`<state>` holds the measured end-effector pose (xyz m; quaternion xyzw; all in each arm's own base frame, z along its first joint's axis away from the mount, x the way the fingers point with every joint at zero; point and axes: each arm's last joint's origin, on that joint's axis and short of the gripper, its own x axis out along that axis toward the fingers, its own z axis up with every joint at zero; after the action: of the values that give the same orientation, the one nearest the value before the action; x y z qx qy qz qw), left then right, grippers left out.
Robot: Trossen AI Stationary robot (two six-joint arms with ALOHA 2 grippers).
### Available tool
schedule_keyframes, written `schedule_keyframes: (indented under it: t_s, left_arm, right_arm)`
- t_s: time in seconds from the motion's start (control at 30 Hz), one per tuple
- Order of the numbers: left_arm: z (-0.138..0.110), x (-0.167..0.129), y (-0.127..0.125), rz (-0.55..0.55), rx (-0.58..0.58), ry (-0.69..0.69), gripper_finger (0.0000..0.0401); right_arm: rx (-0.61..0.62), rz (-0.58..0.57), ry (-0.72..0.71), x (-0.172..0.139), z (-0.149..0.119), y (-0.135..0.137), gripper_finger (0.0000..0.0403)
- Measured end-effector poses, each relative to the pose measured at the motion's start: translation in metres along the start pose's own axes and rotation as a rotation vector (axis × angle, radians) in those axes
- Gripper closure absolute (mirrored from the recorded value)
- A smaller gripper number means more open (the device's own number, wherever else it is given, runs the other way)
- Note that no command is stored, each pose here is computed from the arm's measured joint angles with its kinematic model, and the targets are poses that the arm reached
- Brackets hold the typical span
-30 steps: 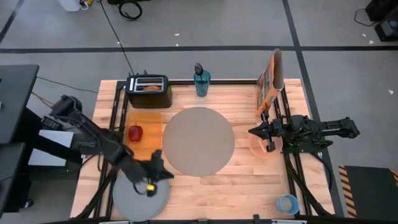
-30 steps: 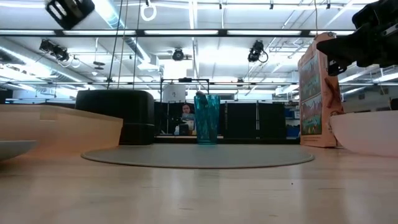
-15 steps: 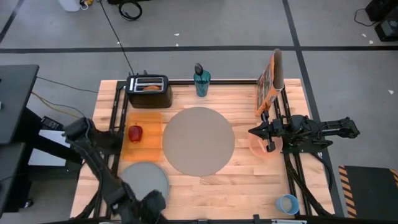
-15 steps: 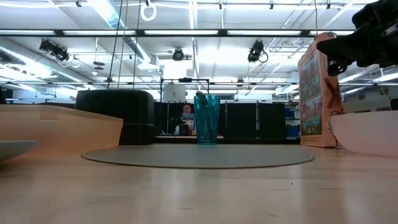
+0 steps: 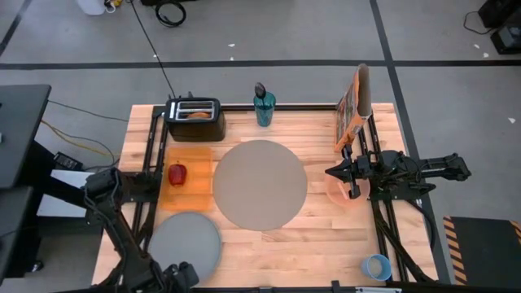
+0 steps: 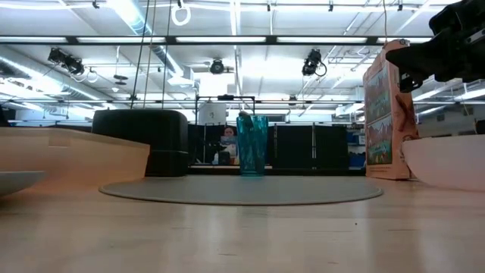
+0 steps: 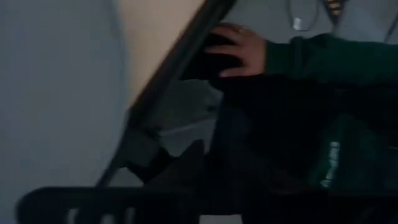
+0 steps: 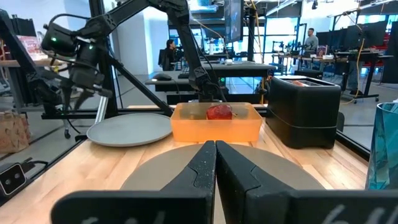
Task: Arrange a breakfast setting
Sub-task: Put the blue plate on the bottom of the gray placemat
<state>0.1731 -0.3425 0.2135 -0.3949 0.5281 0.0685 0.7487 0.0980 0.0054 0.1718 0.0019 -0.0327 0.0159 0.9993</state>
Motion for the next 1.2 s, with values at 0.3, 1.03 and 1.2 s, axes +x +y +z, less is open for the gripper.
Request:
schedule_keyframes:
  t_s: [0.3,1.03,1.2]
  left_arm:
    - [0.017,0.031,0.014,0.172,0.153,-0.022,0.0231]
    - [0.028,0.069,0.016,0.290,0.323,0.080,0.0302]
    - [0.025,0.069,0.014,0.267,0.337,0.083,0.0314]
  right_arm:
    - [0.000,0.000,-0.002,0.000,0.000,0.000,0.0385]
    - [0.000,0.000,-0.004,0.000,0.000,0.000,0.0385]
    - [0.000,0.000,-0.004,0.000,0.000,0.000,0.0385]
